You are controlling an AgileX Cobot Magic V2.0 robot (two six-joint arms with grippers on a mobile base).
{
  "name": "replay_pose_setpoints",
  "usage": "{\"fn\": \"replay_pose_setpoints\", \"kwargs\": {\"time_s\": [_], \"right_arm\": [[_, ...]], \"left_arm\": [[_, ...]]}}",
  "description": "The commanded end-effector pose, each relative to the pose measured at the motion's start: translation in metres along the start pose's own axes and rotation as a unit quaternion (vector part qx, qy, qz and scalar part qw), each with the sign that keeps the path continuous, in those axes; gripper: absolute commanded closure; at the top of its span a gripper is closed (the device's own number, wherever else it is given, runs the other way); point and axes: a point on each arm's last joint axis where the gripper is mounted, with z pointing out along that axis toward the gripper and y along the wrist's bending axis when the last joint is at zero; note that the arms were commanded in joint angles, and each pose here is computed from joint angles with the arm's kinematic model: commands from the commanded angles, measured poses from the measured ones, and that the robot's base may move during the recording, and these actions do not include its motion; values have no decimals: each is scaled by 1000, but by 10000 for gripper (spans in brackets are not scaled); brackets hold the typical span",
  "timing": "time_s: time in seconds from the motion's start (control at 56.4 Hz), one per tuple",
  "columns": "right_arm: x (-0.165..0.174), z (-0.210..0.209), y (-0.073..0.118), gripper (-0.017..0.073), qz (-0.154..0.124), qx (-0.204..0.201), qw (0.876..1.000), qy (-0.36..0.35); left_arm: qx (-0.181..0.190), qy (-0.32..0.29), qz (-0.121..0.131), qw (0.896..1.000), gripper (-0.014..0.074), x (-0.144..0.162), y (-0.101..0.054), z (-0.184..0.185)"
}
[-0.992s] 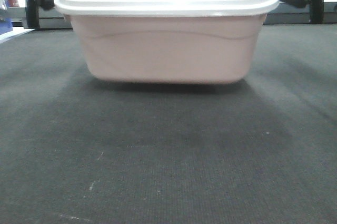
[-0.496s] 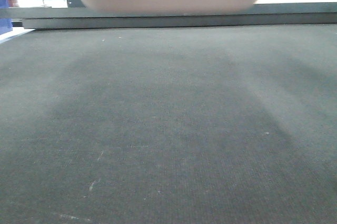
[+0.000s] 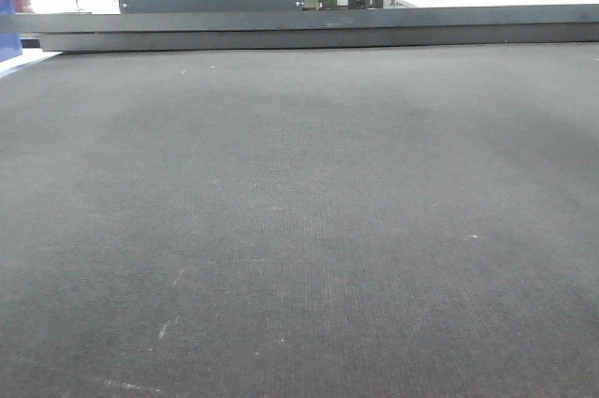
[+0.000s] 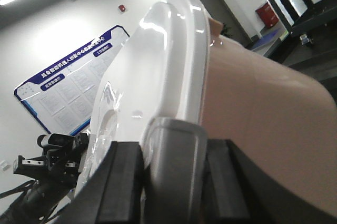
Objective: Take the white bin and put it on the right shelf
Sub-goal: 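Hold the bin raised with both grippers while the base backs away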
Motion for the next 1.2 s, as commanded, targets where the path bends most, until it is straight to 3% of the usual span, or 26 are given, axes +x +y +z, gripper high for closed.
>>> {"fn": "replay_pose_setpoints", "kwargs": {"time_s": [0.0,0.142,0.532,1.187], "right_arm": [[5,-12,71,501,-27,-212,976,43],[5,-16,79,501,-37,-216,975,40],[4,-15,79,501,-37,-211,976,37],[-5,-11,66,501,-30,-136,990,-11]], "left_arm": [[177,94,32,979,712,21,-66,5],[175,93,32,980,712,21,-66,5],[172,90,32,980,712,20,-66,5],[169,95,35,980,712,21,-65,5]]}}
